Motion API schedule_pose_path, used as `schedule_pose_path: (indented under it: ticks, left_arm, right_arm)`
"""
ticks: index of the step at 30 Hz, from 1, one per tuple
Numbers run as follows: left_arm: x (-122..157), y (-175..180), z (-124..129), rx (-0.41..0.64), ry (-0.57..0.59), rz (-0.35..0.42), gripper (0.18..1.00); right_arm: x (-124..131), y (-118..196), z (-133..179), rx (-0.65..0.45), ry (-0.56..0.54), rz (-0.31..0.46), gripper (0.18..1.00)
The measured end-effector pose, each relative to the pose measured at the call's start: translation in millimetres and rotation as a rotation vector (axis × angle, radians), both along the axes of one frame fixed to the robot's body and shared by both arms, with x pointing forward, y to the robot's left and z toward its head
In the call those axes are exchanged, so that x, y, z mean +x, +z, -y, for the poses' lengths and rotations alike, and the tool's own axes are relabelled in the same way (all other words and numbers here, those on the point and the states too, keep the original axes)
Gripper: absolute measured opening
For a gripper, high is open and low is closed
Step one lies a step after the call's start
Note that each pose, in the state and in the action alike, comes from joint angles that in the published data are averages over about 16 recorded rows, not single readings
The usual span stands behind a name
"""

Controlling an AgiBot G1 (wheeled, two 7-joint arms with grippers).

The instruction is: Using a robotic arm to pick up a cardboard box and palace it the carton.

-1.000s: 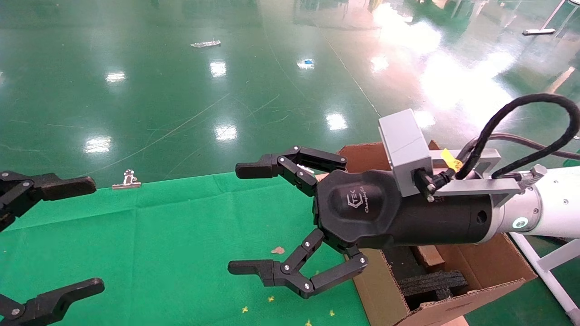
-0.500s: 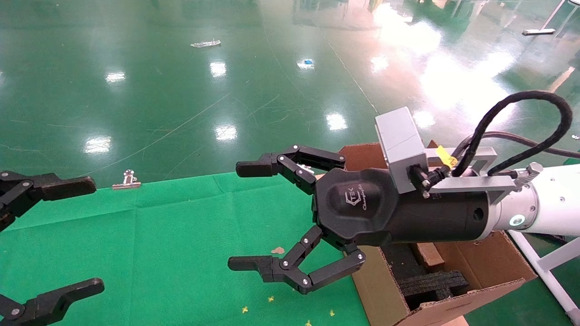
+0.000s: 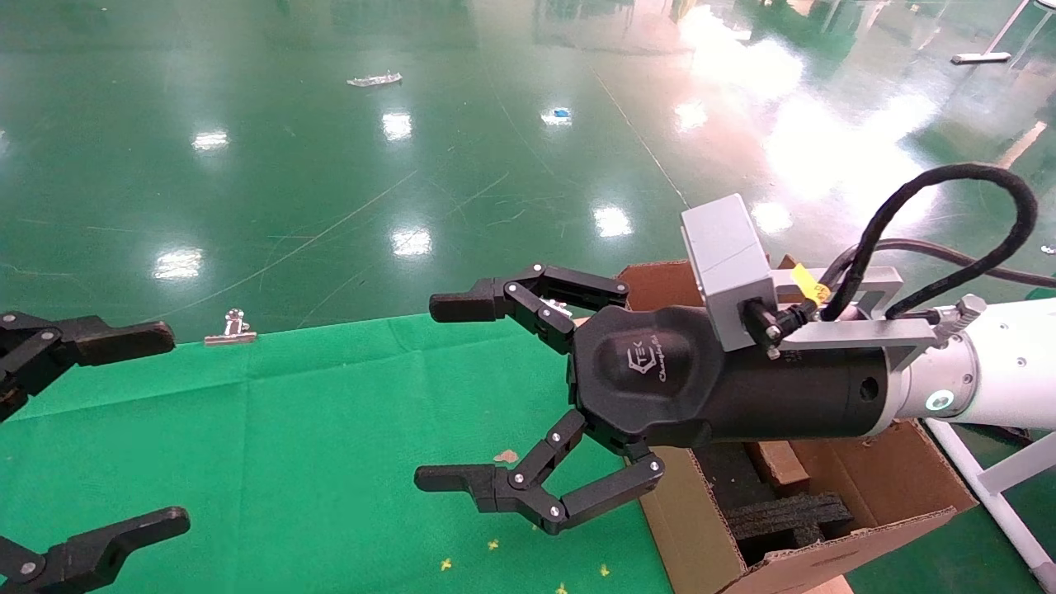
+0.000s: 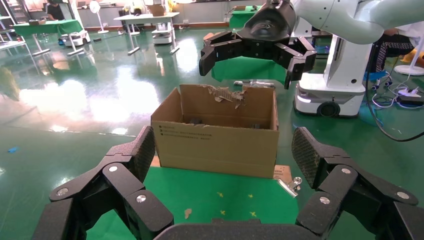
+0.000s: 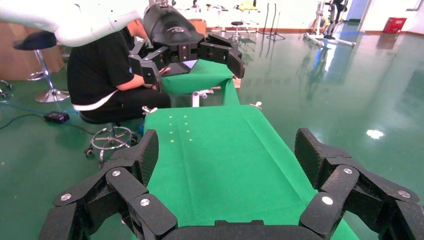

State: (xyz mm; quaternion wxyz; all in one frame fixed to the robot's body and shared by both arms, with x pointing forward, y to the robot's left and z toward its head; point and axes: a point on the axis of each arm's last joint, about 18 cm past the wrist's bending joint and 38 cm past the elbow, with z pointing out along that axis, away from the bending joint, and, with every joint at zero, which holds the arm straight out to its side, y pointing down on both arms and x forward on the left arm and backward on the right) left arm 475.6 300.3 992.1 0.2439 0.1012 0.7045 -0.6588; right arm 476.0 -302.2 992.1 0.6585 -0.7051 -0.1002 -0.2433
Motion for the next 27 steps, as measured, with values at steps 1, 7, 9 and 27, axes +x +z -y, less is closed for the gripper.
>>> schedule_pose_path:
  ticks: [1, 7, 9, 27]
  left_arm:
    - [0.0, 0.0, 0.0, 0.0, 0.0, 0.0, 1.001]
    - [0.0, 0.0, 0.0, 0.0, 0.0, 0.0, 1.001]
    - [0.0, 0.0, 0.0, 0.0, 0.0, 0.0, 1.001]
    - [0.0, 0.0, 0.0, 0.0, 0.0, 0.0, 1.001]
  right_arm:
    - [0.0, 0.0, 0.0, 0.0, 0.0, 0.0, 1.0]
    - [0.2, 0.0, 0.0, 0.0, 0.0, -0.001, 1.0]
    - [0.3, 0.0, 0.0, 0.0, -0.001, -0.001, 1.0]
    - [0.6, 0.1, 0.1, 0.0, -0.001, -0.001, 1.0]
